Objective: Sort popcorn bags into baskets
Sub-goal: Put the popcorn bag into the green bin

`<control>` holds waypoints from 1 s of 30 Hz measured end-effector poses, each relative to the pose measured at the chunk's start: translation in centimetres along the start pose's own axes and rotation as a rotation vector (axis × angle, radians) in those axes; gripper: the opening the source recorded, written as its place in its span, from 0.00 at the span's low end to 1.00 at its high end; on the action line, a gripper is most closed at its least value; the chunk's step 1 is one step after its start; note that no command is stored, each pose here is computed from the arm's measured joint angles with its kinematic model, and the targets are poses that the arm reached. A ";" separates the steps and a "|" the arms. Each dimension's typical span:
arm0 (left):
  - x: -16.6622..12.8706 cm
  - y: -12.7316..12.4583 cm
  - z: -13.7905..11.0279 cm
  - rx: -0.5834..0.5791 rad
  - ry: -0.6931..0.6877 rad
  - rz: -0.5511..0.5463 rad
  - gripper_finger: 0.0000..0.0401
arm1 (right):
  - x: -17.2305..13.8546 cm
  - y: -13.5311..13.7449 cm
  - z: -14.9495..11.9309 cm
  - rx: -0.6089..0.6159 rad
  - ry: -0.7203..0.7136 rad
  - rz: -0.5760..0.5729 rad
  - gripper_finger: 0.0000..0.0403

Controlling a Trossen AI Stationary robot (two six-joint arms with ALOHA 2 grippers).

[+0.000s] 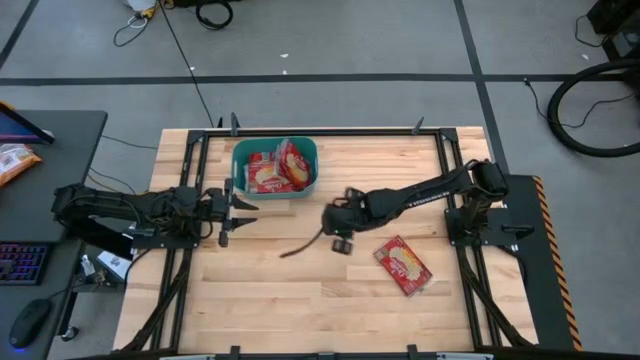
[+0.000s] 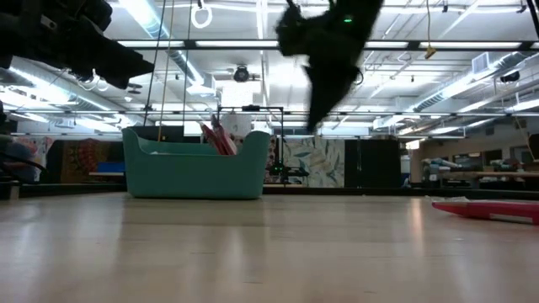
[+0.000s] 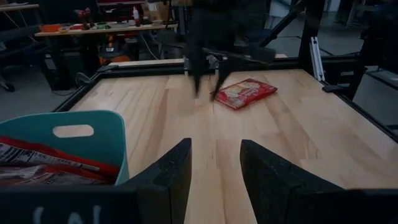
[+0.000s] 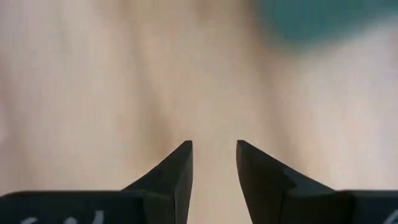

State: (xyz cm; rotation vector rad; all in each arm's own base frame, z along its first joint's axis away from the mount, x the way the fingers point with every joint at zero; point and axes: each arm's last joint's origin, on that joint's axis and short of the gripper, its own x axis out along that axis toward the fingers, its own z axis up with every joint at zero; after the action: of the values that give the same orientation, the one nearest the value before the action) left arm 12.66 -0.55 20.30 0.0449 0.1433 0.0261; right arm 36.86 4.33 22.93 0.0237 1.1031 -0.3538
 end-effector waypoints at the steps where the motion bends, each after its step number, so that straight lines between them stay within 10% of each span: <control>1: 0.0 0.0 0.0 0.000 0.000 0.000 0.35 | -0.1 0.1 -0.7 0.018 0.074 0.034 0.32; 10: 0.0 0.0 0.0 0.030 -0.002 0.000 0.35 | 0.0 1.3 -4.6 0.199 0.443 0.144 0.35; 30: 0.0 0.0 0.3 0.086 -0.028 0.002 0.35 | 2.9 3.6 -10.3 0.136 0.427 0.042 0.53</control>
State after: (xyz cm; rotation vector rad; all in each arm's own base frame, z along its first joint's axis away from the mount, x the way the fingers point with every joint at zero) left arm 12.69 -0.55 20.57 0.1313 0.1163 0.0217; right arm 30.11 8.95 15.12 0.2526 1.4963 -0.3958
